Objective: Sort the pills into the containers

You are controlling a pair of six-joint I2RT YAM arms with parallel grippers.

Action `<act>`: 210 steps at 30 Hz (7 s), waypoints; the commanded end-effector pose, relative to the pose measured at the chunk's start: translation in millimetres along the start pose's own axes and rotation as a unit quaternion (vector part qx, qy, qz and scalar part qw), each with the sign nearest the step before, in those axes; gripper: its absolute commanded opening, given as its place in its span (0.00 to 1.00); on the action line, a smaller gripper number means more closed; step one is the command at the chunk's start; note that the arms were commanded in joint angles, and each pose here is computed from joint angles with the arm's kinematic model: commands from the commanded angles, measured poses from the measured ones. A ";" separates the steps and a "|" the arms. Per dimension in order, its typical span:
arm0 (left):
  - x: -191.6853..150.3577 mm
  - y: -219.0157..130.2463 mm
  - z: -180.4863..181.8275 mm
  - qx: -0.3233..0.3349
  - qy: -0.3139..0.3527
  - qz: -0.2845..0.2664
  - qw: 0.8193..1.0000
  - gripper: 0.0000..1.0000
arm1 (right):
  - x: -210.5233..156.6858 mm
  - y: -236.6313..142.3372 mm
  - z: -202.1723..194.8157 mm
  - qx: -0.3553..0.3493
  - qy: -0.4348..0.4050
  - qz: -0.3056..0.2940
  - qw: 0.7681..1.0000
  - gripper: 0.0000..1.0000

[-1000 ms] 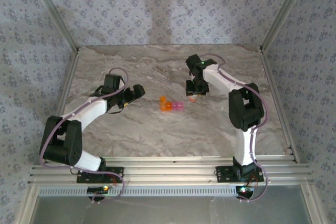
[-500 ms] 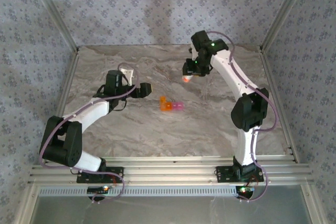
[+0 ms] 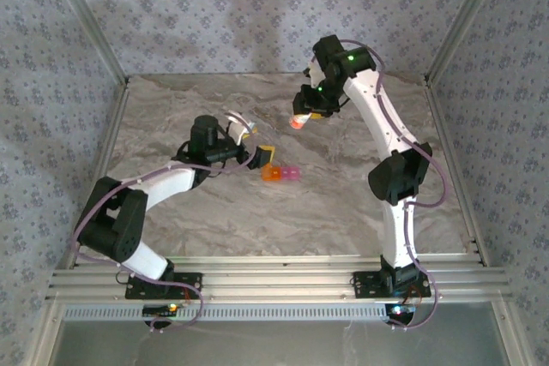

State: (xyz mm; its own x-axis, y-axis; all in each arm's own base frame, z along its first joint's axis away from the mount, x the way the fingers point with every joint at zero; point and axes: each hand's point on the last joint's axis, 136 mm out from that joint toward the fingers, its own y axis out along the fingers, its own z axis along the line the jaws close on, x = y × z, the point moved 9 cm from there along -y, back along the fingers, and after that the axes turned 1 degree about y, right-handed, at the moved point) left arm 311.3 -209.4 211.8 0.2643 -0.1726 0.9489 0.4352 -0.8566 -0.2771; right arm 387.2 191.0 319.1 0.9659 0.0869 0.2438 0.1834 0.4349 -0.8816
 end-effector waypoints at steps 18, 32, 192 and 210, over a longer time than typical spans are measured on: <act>33.7 23.7 -11.0 -0.104 0.058 -0.058 0.991 0.86 | -37.6 -18.5 44.5 0.054 -0.039 0.046 0.997 0.29; 44.2 27.8 -11.3 -0.116 0.048 -0.066 0.990 0.73 | -36.7 -4.7 54.2 0.072 -0.040 0.056 0.995 0.27; 85.4 37.1 3.0 -0.137 -0.057 -0.017 0.989 0.00 | -30.2 0.3 23.5 0.179 0.044 -0.220 0.958 0.36; 89.3 32.9 3.9 -0.150 -0.075 -0.028 0.985 0.00 | -43.7 -9.1 -13.1 0.230 -0.046 -0.254 0.938 0.70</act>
State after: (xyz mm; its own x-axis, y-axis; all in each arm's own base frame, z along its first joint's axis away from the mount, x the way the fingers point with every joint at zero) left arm 347.6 -253.3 261.4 0.4640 -0.1113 0.8788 0.1808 -0.9593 -0.2170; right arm 353.1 184.5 307.4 0.7610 -0.1497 0.6312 0.4730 0.7939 -0.3820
